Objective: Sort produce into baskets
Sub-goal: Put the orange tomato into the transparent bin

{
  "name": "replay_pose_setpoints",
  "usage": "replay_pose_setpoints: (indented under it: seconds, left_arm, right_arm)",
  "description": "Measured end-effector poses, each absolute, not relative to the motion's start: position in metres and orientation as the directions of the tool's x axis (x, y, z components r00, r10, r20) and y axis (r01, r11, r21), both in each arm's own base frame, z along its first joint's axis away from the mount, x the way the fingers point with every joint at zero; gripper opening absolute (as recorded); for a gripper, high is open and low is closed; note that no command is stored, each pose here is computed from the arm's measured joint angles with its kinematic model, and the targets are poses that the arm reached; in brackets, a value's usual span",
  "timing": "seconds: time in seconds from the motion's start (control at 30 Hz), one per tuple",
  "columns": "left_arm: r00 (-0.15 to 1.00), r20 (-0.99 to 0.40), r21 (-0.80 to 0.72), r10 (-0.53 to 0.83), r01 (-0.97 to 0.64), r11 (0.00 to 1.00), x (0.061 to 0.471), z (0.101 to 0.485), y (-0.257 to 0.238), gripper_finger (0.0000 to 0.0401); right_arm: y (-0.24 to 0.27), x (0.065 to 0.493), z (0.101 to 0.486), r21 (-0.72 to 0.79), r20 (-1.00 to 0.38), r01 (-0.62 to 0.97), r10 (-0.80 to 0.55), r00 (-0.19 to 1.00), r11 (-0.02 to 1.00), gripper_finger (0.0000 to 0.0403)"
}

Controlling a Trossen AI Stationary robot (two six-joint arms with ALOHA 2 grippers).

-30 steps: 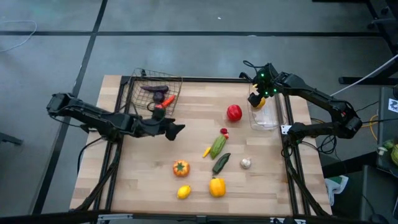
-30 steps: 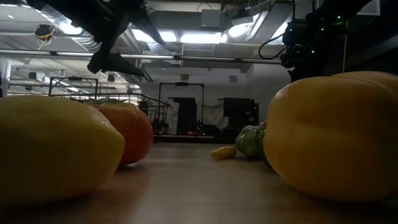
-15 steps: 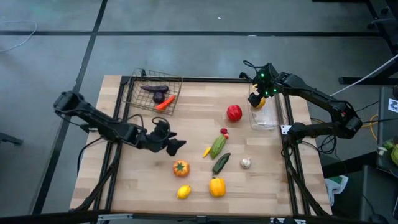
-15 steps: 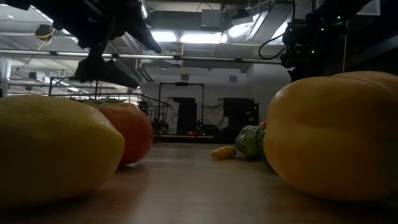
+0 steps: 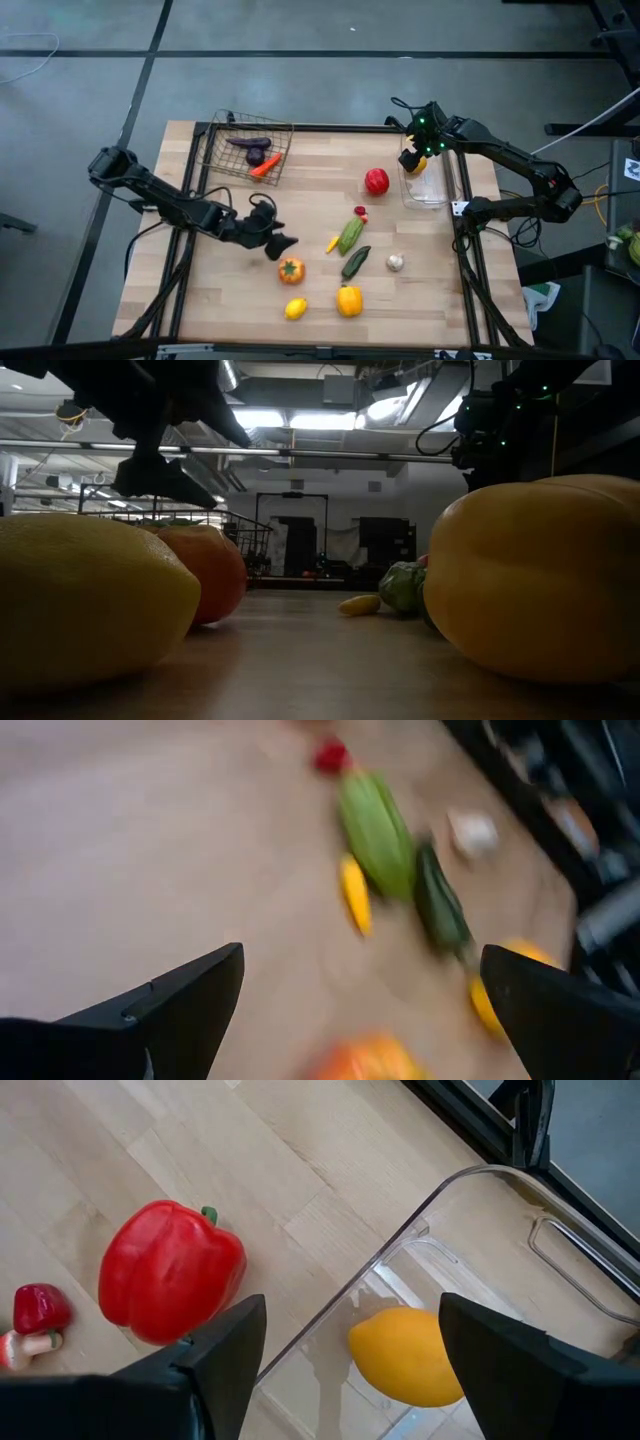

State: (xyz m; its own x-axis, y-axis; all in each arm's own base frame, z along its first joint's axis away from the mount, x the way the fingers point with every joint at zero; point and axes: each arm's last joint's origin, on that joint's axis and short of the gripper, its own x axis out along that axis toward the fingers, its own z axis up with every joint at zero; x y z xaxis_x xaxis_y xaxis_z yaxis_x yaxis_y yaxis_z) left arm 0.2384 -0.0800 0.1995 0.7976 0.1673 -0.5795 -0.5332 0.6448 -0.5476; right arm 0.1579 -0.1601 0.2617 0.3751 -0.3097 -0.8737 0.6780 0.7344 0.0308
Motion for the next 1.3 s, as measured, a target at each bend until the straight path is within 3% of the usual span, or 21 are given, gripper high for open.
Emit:
replay_pose_setpoints:
  seconds: [0.17, 0.33, 0.87, 1.1, 1.3]
  left_arm:
    - [0.773, -0.63, -0.601, -0.074, -0.425, 0.677, 0.234, 0.198, -0.095, 0.04]
    - [0.71, -0.68, -0.577, -0.184, -0.363, 0.732, 0.222, 0.194, -0.113, 0.04]
    - [0.604, -0.767, -0.496, -0.219, -0.34, 0.799, 0.219, 0.156, -0.151, 0.04]
    - [0.597, -0.785, -0.412, -0.169, -0.298, 0.861, 0.235, 0.144, -0.16, 0.04]
    - [0.612, -0.785, -0.39, -0.099, -0.363, 0.847, 0.244, 0.14, -0.153, 0.04]
  right_arm:
    - [-0.16, 0.158, 0.262, 0.031, -0.874, 0.678, -0.31, 0.375, 0.734, 0.0296]
    - [-0.16, 0.158, 0.262, 0.031, -0.873, 0.678, -0.31, 0.376, 0.734, 0.0296]
    - [-0.163, 0.161, 0.264, 0.028, -0.846, 0.677, -0.343, 0.408, 0.736, 0.0296]
    - [-0.164, 0.161, 0.265, 0.027, -0.842, 0.677, -0.348, 0.412, 0.736, 0.0296]
    - [-0.163, 0.162, 0.265, 0.044, -0.842, 0.682, -0.341, 0.418, 0.73, 0.0296]
